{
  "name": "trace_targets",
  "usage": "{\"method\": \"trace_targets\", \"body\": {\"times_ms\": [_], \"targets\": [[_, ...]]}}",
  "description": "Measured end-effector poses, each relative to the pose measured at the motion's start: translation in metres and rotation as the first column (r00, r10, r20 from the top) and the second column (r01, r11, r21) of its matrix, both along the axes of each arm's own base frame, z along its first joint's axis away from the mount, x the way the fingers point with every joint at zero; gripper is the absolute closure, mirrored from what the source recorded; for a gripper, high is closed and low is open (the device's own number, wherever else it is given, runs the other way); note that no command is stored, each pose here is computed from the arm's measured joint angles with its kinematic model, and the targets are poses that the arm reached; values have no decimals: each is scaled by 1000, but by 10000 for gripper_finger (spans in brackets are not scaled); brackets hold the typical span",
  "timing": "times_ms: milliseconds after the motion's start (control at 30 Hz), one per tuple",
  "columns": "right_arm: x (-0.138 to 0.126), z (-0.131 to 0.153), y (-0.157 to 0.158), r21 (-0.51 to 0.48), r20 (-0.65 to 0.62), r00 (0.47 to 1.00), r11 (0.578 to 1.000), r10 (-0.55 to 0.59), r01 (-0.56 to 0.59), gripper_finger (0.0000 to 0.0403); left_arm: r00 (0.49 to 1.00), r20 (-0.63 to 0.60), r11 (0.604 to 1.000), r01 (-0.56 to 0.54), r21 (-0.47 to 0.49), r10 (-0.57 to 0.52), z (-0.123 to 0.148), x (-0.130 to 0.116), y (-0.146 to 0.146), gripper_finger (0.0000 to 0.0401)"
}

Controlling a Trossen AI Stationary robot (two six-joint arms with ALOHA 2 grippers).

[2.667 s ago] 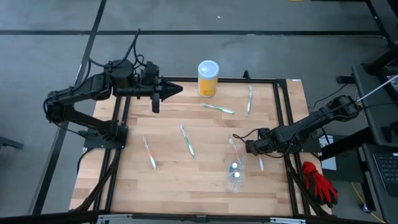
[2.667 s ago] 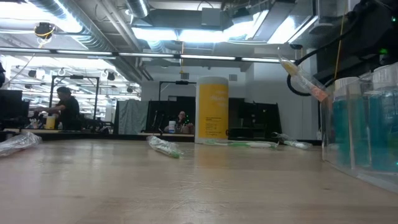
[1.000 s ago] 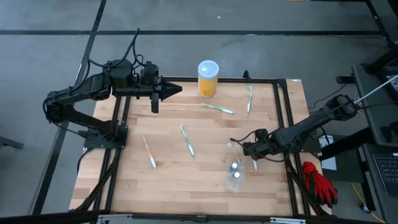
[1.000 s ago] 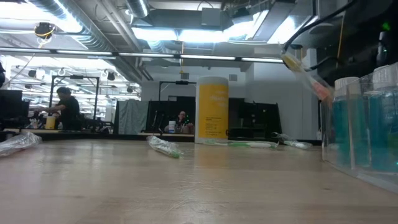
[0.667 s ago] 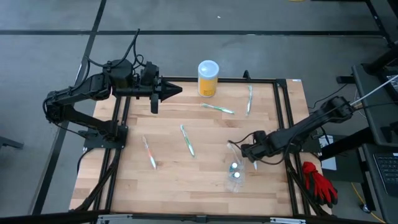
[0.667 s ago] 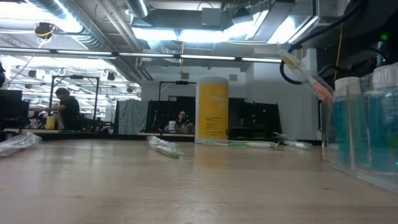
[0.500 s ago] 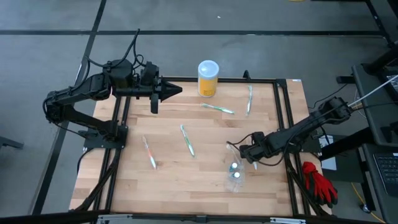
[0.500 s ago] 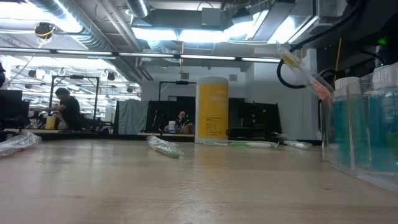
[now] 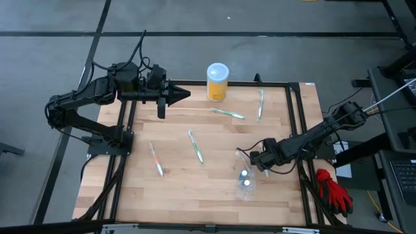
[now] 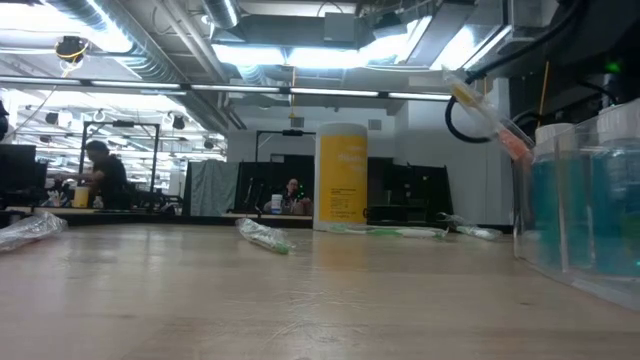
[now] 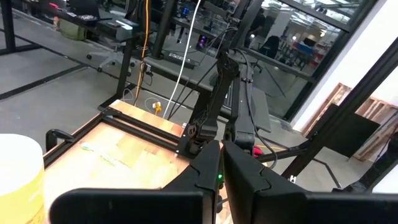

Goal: Pick & Place toothbrushing station
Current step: Put the right orange toothbrush into the transparent organizer

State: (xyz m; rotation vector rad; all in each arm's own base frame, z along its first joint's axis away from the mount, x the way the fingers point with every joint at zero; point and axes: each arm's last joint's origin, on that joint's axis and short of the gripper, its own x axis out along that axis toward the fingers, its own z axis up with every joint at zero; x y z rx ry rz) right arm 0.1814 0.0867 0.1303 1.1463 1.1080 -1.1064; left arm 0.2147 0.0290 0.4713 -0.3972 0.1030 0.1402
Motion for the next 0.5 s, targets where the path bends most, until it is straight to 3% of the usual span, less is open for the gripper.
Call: {"method": "trace_targets", "body": {"times_ms": [300,500], "targets": [[0,2,-2,-34,42,997,998,-59,60,391,1000,0,1000,-1,-2,1,0,0,0,386],[-7,11,-8,-132,25,994,985,-110,113,391,1000,1,1000,-1,-7,1,0,0,0,386]]}}
